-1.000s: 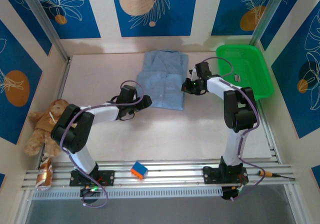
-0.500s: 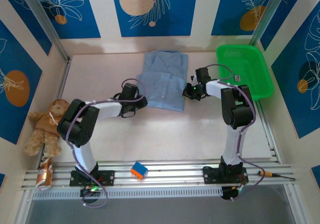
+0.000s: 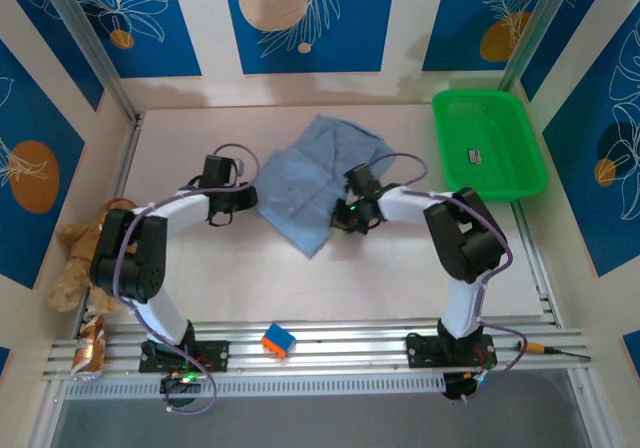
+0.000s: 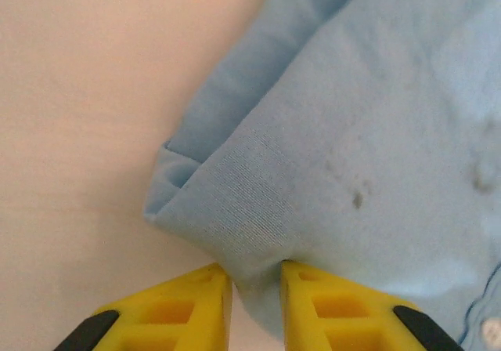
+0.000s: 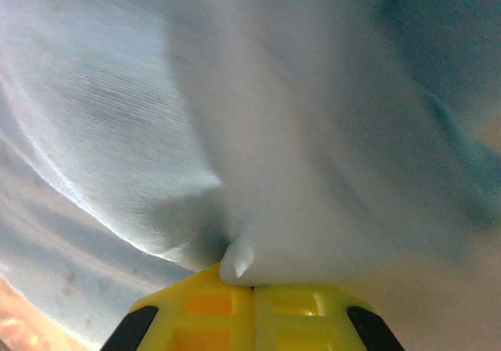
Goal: Fold and stack the long sleeve shirts
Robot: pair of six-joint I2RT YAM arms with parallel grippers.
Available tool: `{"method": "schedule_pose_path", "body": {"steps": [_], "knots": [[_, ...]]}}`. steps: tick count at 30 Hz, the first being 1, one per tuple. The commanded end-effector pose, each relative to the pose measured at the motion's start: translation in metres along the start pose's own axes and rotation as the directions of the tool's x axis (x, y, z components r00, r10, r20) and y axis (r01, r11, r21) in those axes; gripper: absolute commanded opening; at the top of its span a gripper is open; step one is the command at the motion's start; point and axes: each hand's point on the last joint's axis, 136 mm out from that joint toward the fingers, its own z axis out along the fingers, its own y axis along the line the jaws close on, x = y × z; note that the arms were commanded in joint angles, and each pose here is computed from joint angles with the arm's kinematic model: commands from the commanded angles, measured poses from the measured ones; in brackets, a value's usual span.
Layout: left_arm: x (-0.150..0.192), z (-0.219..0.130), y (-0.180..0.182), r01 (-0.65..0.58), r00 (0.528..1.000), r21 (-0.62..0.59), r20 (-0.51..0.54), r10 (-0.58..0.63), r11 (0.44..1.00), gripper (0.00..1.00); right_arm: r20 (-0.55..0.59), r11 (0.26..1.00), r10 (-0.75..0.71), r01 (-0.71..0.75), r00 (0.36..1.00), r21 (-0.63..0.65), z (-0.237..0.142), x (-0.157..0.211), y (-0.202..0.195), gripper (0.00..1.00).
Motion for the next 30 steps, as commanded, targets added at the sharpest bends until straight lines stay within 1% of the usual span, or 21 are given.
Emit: {"method": "schedule_pose_path", "body": {"steps": [1, 3, 4, 5, 6, 7, 8, 9, 11, 13, 14, 16, 18, 19, 21, 22, 23, 24, 25, 28, 30], "knots": [[-0.001, -0.011, -0.015, -0.135, 0.99, 0.115, -0.012, 0.138, 0.984, 0.27, -0.084, 0.982, 0.136, -0.123, 0.987, 0.143, 0.004, 0.068, -0.007, 0.02], [-0.011, -0.012, -0.027, -0.136, 0.991, 0.177, 0.01, 0.137, 0.975, 0.31, -0.11, 0.981, 0.128, -0.109, 0.986, 0.163, 0.001, 0.076, 0.01, 0.14], [-0.016, -0.012, -0.035, -0.142, 0.99, 0.214, 0.017, 0.142, 0.967, 0.36, -0.144, 0.982, 0.114, -0.09, 0.983, 0.166, 0.001, 0.082, 0.018, 0.21], [-0.019, -0.012, -0.036, -0.141, 0.99, 0.218, 0.008, 0.143, 0.966, 0.42, -0.17, 0.982, 0.112, -0.083, 0.979, 0.169, 0.001, 0.088, 0.024, 0.29], [-0.02, -0.011, -0.032, -0.127, 0.991, 0.185, -0.007, 0.13, 0.974, 0.49, -0.19, 0.983, 0.109, -0.078, 0.976, 0.165, 0.0, 0.093, 0.027, 0.34], [-0.025, -0.015, -0.025, -0.096, 0.995, 0.15, -0.011, 0.099, 0.984, 0.6, -0.198, 0.984, 0.093, -0.06, 0.976, 0.166, -0.004, 0.097, 0.03, 0.37], [-0.029, -0.021, -0.022, -0.056, 0.998, 0.147, -0.007, 0.058, 0.988, 0.7, -0.189, 0.98, 0.08, -0.043, 0.979, 0.192, -0.012, 0.099, 0.027, 0.42], [-0.033, -0.028, -0.019, -0.024, 1.0, 0.144, 0.007, 0.023, 0.989, 0.75, -0.178, 0.978, 0.069, -0.031, 0.982, 0.206, -0.022, 0.098, 0.026, 0.46], [-0.036, -0.051, -0.007, 0.044, 0.998, 0.089, 0.038, -0.048, 0.995, 0.84, -0.167, 0.976, 0.038, 0.0, 0.985, 0.22, -0.05, 0.101, 0.022, 0.51], [-0.03, -0.077, 0.002, 0.111, 0.992, 0.048, 0.051, -0.114, 0.993, 0.89, -0.151, 0.97, 0.009, 0.028, 0.989, 0.241, -0.077, 0.104, 0.013, 0.54], [-0.022, -0.089, 0.002, 0.146, 0.988, 0.053, 0.047, -0.148, 0.988, 0.91, -0.144, 0.967, -0.008, 0.044, 0.99, 0.25, -0.091, 0.106, 0.008, 0.54], [-0.003, -0.106, -0.011, 0.19, 0.981, 0.123, 0.028, -0.194, 0.974, 0.91, -0.117, 0.96, -0.052, 0.082, 0.992, 0.269, -0.115, 0.104, 0.0, 0.54], [0.018, -0.116, -0.017, 0.242, 0.969, 0.177, 0.007, -0.247, 0.954, 0.91, -0.06, 0.959, -0.162, 0.171, 0.985, 0.224, -0.133, 0.09, 0.007, 0.57], [0.032, -0.118, -0.018, 0.268, 0.963, 0.191, -0.008, -0.271, 0.944, 0.91, -0.029, 0.96, -0.21, 0.212, 0.977, 0.182, -0.138, 0.078, 0.012, 0.57], [0.053, -0.118, -0.022, 0.322, 0.946, 0.239, -0.041, -0.321, 0.916, 0.9, 0.006, 0.965, -0.25, 0.249, 0.968, 0.078, -0.145, 0.051, 0.028, 0.5], [0.063, -0.115, -0.025, 0.35, 0.936, 0.27, -0.06, -0.348, 0.897, 0.89, 0.027, 0.961, -0.275, 0.274, 0.961, 0.027, -0.145, 0.036, 0.038, 0.42], [0.071, -0.112, -0.026, 0.377, 0.925, 0.286, -0.075, -0.372, 0.881, 0.87, 0.053, 0.954, -0.298, 0.298, 0.953, -0.007, -0.144, 0.019, 0.046, 0.3], [0.078, -0.108, -0.027, 0.388, 0.921, 0.297, -0.082, -0.382, 0.872, 0.85, 0.056, 0.949, -0.313, 0.315, 0.948, -0.028, -0.139, 0.008, 0.051, 0.21], [0.083, -0.105, -0.028, 0.401, 0.915, 0.301, -0.09, -0.393, 0.865, 0.83, 0.048, 0.938, -0.338, 0.341, 0.94, -0.068, -0.132, -0.002, 0.061, 0.16], [0.094, -0.096, -0.025, 0.424, 0.905, 0.277, -0.099, -0.413, 0.862, 0.79, 0.0, 0.908, -0.393, 0.389, 0.919, -0.155, -0.105, -0.019, 0.084, 0.06], [0.097, -0.089, -0.027, 0.447, 0.893, 0.301, -0.107, -0.436, 0.842, 0.78, -0.029, 0.9, -0.41, 0.398, 0.912, -0.178, -0.086, -0.026, 0.091, 0.04]]}}
